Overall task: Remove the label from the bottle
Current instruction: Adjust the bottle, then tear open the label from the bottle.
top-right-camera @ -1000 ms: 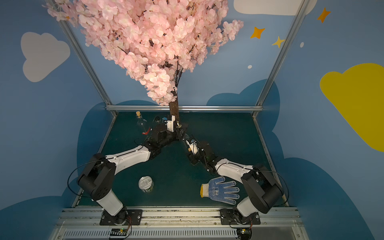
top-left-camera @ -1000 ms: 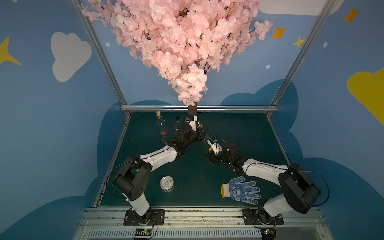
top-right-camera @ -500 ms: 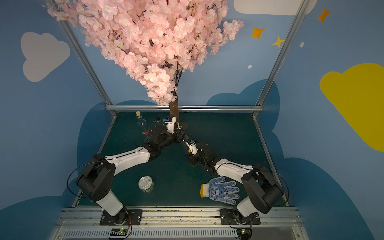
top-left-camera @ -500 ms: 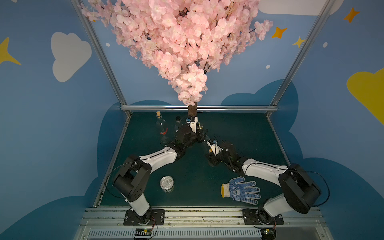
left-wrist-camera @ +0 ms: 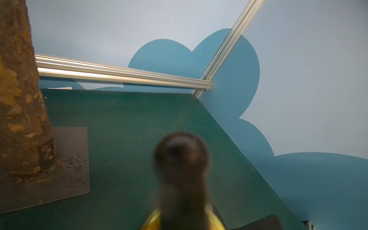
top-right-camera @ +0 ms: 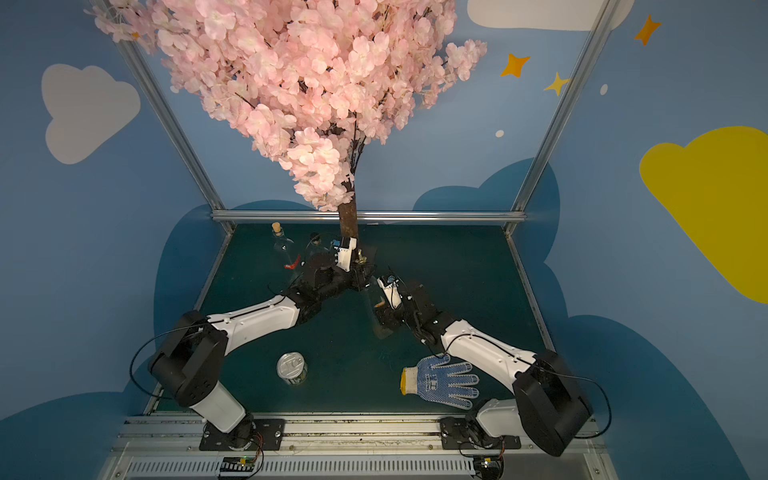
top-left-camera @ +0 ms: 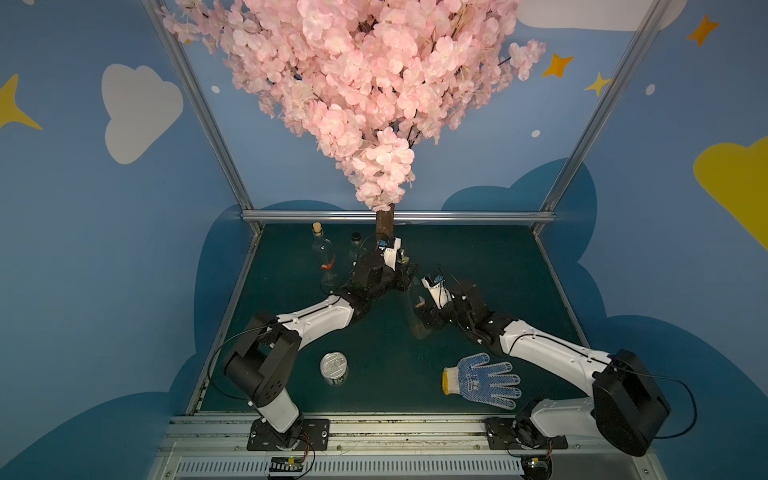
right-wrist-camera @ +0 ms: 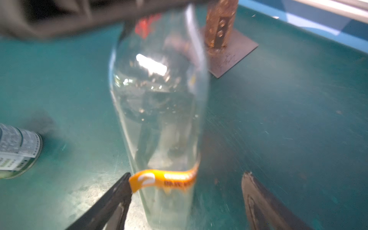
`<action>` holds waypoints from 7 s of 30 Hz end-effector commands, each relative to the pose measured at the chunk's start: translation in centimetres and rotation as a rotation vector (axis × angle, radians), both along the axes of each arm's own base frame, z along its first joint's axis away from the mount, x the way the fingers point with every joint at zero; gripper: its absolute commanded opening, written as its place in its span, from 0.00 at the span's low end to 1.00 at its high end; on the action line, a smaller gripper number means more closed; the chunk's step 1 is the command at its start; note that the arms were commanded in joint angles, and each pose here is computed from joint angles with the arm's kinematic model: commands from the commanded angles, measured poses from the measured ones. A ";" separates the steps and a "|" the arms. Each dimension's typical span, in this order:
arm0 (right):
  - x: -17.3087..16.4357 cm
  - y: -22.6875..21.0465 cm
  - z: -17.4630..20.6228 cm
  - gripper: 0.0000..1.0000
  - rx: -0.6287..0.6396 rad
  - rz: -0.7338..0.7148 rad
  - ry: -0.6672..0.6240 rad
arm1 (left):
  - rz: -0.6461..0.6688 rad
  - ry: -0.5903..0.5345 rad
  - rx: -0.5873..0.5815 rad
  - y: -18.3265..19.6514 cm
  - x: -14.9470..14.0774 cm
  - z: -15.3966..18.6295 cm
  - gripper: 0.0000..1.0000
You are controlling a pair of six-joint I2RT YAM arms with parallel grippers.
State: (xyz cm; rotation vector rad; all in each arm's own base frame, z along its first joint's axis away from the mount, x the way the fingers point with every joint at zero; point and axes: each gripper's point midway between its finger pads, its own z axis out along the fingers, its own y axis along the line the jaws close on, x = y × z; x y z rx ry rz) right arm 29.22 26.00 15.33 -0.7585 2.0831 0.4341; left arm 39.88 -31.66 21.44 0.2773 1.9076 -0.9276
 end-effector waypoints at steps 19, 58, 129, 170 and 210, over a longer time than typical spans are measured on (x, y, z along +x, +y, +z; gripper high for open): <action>0.1 -5.8 3.0 0.97 0.105 -0.305 -0.039 | -0.052 -0.046 0.006 -0.3 -0.4 2.2 0.02; -3.0 2.0 4.0 0.43 0.156 -0.005 0.119 | 0.137 0.140 0.042 0.8 0.5 0.9 0.02; -1.0 2.4 -2.2 0.01 -0.170 -0.137 0.209 | 0.145 0.159 0.040 0.2 0.2 0.6 0.02; 0.6 0.0 -1.7 0.00 -0.128 -0.191 0.187 | 0.100 0.156 0.166 0.3 -0.8 -1.3 0.02; 1.3 -2.9 -2.2 0.00 -0.112 -0.278 0.207 | 0.103 0.200 0.270 0.8 -0.8 -3.5 0.02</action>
